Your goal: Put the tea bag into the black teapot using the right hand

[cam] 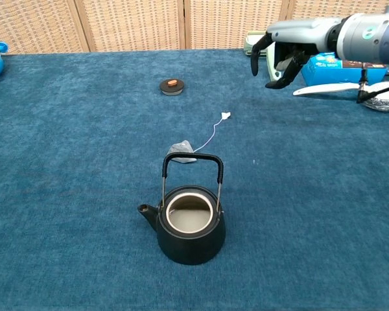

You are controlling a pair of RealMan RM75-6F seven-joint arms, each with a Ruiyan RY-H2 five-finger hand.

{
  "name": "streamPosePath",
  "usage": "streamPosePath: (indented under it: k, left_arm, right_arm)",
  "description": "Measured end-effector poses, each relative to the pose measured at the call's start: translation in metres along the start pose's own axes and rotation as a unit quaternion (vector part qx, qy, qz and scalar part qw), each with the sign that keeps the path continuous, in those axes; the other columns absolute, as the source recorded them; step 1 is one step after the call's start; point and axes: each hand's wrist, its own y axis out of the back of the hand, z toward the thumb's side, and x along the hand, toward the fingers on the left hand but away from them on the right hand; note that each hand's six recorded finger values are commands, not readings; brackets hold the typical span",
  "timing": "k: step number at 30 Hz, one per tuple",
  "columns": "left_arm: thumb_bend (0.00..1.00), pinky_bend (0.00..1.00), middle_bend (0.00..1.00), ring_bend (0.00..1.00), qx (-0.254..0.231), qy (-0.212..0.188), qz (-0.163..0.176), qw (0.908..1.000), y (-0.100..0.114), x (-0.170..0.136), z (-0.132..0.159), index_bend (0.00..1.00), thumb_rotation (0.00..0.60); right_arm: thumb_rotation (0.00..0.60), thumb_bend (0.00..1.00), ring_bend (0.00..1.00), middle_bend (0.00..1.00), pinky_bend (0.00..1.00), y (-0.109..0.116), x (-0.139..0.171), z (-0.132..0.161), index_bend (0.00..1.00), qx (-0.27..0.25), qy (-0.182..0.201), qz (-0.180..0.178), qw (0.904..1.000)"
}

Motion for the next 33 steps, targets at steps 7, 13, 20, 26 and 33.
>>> streamPosePath:
  k: [7, 13, 20, 26, 33]
  left_arm:
    - [0.36, 0.11, 0.13, 0.05, 0.0, 0.002, 0.0, 1.0, 0.0, 0.0, -0.001, 0.13, 0.6]
    - [0.37, 0.11, 0.13, 0.05, 0.0, 0.006, -0.001, 1.0, 0.0, -0.001, -0.003, 0.13, 0.6]
    - [0.36, 0.11, 0.13, 0.05, 0.0, 0.009, -0.001, 1.0, 0.0, -0.002, -0.006, 0.13, 0.6]
    - [0.37, 0.11, 0.13, 0.05, -0.001, 0.01, -0.001, 0.9999, 0.0, -0.001, -0.007, 0.13, 0.6]
    - [0.37, 0.11, 0.13, 0.05, -0.002, 0.016, 0.001, 0.9999, 0.001, -0.004, -0.01, 0.13, 0.6]
  right_arm:
    - [0.6, 0.42, 1.0, 1.0, 1.0, -0.018, -0.011, 0.012, 0.42, 0.012, 0.005, 0.014, 0.9998]
    - [0.6, 0.41, 1.0, 1.0, 1.0, -0.028, -0.018, 0.021, 0.43, 0.02, 0.01, 0.017, 0.9996]
    - [0.6, 0.4, 1.0, 1.0, 1.0, -0.035, -0.024, 0.028, 0.44, 0.036, 0.016, 0.018, 0.9991]
    - [0.6, 0.39, 1.0, 1.0, 1.0, -0.039, -0.03, 0.036, 0.45, 0.045, 0.024, 0.019, 0.9985]
    - [0.6, 0.37, 1.0, 1.0, 1.0, -0.043, -0.041, 0.045, 0.46, 0.055, 0.027, 0.021, 0.9979]
